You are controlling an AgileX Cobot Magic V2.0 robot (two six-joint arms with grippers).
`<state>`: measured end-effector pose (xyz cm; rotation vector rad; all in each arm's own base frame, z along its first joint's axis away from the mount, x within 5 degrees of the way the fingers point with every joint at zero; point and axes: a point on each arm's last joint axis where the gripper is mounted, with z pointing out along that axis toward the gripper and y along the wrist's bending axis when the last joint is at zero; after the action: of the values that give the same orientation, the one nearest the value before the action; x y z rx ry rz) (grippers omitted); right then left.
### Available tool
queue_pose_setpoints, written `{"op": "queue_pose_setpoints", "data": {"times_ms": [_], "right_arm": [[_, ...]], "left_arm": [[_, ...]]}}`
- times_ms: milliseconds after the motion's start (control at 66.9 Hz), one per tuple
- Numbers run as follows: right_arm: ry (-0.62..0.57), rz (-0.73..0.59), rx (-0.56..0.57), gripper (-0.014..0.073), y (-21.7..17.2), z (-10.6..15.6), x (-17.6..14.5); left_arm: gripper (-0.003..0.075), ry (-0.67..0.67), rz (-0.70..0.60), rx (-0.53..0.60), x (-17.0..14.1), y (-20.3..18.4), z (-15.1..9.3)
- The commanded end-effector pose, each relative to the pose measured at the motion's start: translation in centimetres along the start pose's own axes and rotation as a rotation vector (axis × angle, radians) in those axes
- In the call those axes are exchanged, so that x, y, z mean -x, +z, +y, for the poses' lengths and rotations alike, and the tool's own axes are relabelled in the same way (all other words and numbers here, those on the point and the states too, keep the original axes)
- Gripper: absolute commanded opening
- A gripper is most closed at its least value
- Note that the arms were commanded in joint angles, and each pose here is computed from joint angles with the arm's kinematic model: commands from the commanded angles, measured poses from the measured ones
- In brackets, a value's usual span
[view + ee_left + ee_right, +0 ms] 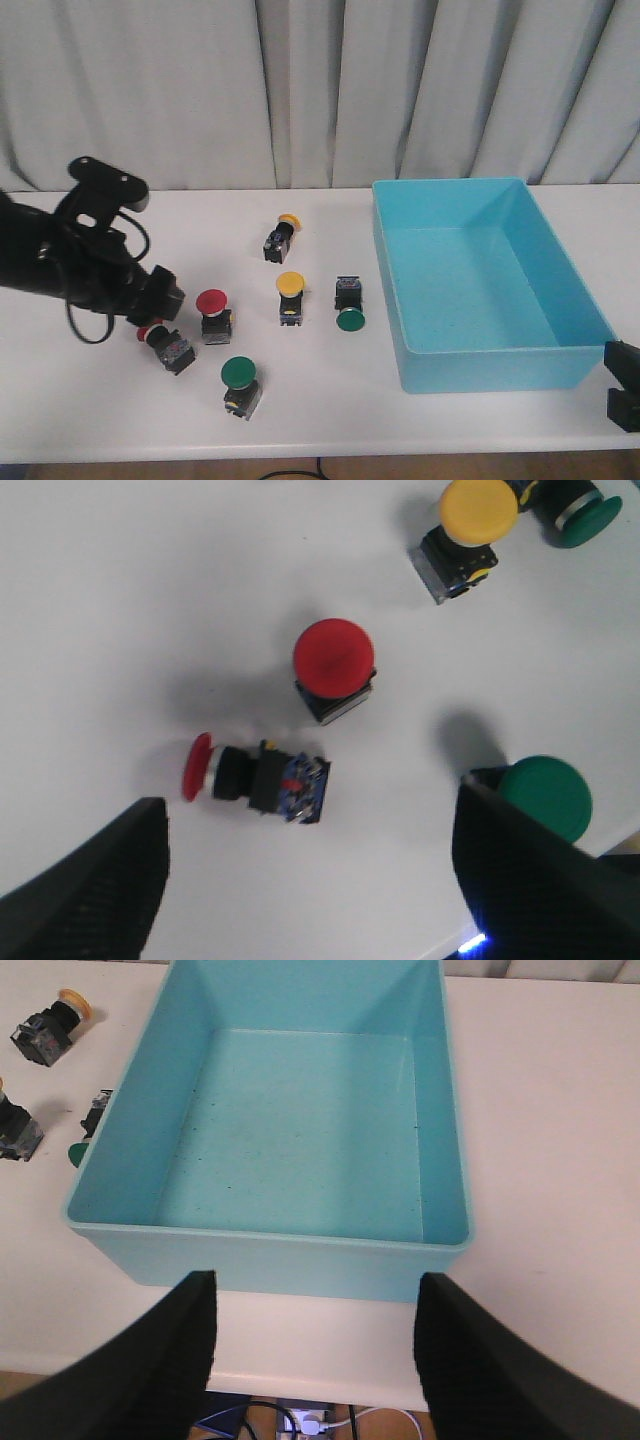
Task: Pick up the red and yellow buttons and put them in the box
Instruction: 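Lower the left gripper onto the red-capped button and close it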
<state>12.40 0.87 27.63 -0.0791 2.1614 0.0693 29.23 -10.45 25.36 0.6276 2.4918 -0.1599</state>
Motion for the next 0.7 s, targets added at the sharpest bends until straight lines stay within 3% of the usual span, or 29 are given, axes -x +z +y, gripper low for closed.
{"op": "queue_pose_setpoints", "data": {"times_ms": [0,134,418,687], "right_arm": [[-0.011,-0.089,-0.014,0.0438,-0.4,-0.1,1.5],[-0.011,-0.089,-0.014,0.0438,-0.4,-0.1,1.5],[-0.011,-0.089,-0.014,0.0438,-0.4,-0.1,1.5],[-0.011,-0.089,-0.014,0.0438,-0.4,-0.1,1.5]], "left_arm": [[0.0565,-0.016,-0.06,-0.038,2.8,0.7,-0.8],[0.0565,-0.025,-0.001,-0.058,4.4,3.9,-0.9],[0.0565,-0.226,0.122,-0.07,5.9,9.6,-0.5],[0.0525,-0.274,0.147,-0.059,6.1,12.4,-0.2]]}}
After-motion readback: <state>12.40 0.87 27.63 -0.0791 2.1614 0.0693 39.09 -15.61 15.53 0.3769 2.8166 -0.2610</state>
